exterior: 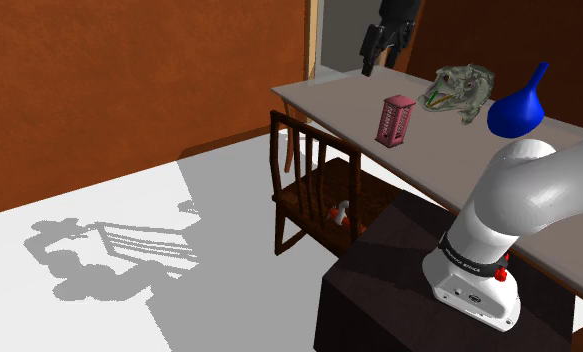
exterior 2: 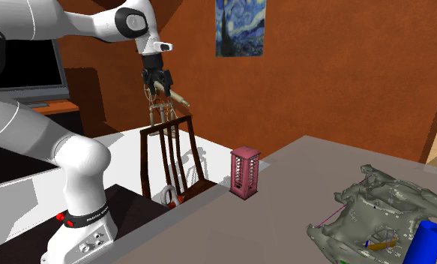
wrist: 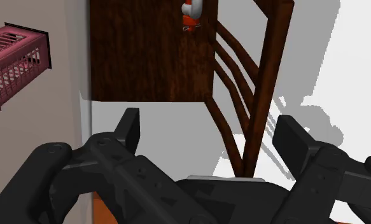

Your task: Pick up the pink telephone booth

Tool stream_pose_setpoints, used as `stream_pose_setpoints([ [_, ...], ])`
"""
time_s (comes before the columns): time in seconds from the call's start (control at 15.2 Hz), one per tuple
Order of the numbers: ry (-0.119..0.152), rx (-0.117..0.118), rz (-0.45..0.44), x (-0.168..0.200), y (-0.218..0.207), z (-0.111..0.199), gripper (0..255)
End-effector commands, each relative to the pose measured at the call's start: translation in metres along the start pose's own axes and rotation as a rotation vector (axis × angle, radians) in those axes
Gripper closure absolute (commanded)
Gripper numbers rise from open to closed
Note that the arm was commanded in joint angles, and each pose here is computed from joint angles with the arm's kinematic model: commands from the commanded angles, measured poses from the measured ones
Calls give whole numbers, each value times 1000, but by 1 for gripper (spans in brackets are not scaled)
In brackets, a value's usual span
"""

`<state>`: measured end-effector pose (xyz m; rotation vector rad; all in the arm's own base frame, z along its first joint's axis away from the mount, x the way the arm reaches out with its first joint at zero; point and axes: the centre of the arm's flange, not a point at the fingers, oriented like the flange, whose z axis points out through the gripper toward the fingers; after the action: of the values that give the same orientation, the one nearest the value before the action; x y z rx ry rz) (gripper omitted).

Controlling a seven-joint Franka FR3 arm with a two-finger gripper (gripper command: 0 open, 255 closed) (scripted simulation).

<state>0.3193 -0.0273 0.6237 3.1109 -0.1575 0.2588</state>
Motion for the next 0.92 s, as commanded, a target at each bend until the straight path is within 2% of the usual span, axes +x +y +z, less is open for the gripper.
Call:
stream_pose_setpoints([
  [0.0,0,0,0,0,0,0,0],
  [0.86,-234,105,-370,61,166,69,0],
])
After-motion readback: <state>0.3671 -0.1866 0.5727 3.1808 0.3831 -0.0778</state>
